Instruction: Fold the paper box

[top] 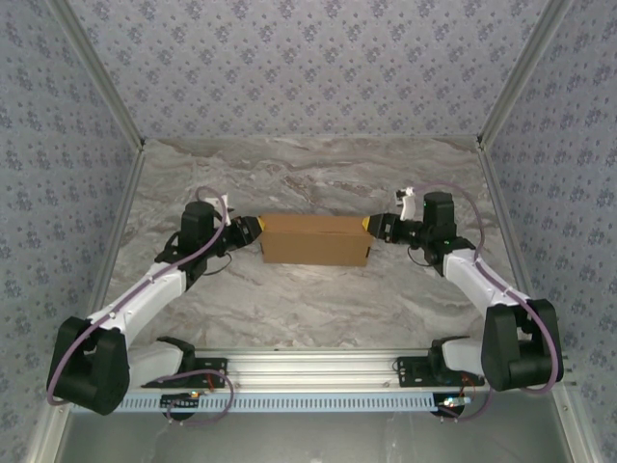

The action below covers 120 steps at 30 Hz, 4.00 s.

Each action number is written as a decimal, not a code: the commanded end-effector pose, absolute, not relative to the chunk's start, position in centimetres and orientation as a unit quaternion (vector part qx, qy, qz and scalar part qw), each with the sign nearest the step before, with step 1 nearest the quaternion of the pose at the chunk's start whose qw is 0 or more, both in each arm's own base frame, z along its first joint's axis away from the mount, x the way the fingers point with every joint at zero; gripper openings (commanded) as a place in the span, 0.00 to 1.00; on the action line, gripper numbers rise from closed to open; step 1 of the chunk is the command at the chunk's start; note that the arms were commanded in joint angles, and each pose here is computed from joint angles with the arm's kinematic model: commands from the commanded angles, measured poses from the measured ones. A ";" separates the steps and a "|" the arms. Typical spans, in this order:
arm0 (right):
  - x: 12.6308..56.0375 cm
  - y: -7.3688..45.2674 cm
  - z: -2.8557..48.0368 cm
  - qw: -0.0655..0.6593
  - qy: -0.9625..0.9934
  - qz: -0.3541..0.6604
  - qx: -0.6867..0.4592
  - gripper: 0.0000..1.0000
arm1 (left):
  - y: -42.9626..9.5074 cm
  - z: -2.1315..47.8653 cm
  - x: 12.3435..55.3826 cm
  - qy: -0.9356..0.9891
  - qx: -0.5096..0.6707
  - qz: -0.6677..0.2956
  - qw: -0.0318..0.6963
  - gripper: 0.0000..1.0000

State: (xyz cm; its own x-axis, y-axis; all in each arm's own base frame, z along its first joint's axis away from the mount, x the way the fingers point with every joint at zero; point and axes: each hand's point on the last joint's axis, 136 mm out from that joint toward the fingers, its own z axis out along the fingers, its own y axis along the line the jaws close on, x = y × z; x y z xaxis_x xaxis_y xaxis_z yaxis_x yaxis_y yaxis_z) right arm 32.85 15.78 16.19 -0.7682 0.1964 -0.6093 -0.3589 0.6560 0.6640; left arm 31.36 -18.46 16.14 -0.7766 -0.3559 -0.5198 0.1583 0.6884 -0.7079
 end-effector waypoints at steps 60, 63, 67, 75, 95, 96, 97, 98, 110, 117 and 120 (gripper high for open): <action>40.1 20.1 22.0 0.338 0.840 0.414 -0.095 0.38 | -22.6 19.2 37.7 0.864 -0.016 -0.384 0.326 0.38; 40.4 20.4 21.7 0.347 0.835 0.413 -0.108 0.38 | -22.4 18.6 38.2 0.863 -0.018 -0.376 0.338 0.39; 39.3 20.8 21.1 0.345 0.836 0.406 -0.128 0.38 | -22.4 18.2 37.4 0.862 -0.012 -0.374 0.341 0.40; 35.0 20.9 19.5 0.346 0.842 0.377 -0.169 0.39 | -22.6 17.3 33.4 0.864 0.017 -0.360 0.350 0.42; 30.1 21.5 14.1 0.372 0.861 0.288 -0.193 0.39 | -21.2 11.5 29.5 0.880 0.027 -0.311 0.359 0.45; 30.4 21.5 13.8 0.370 0.864 0.283 -0.191 0.39 | -21.2 11.2 29.7 0.883 0.028 -0.303 0.358 0.45; 30.7 21.4 13.4 0.367 0.867 0.277 -0.190 0.39 | -21.3 11.2 30.0 0.884 0.030 -0.299 0.358 0.45; 31.0 21.3 13.0 0.364 0.872 0.270 -0.185 0.39 | -21.2 10.9 30.3 0.887 0.031 -0.291 0.358 0.45; 36.2 18.9 9.1 0.312 0.918 0.213 -0.117 0.41 | -21.4 8.9 34.5 0.909 0.029 -0.231 0.345 0.49; 38.6 17.1 8.2 0.291 0.932 0.201 -0.084 0.49 | -20.9 8.7 35.7 0.918 0.023 -0.222 0.327 0.61; 38.2 16.3 8.3 0.282 0.936 0.196 -0.079 0.53 | -20.2 9.1 35.3 0.922 0.026 -0.214 0.322 0.67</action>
State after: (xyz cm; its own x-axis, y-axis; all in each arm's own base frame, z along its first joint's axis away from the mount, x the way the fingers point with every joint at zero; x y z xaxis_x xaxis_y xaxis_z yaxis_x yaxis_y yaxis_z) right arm 38.78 16.61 8.08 -0.8048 -0.0373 -0.5924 -0.2687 0.9128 0.3076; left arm 35.55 -20.31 8.03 -0.7863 -0.1117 -0.6077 0.1635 0.9108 -0.3790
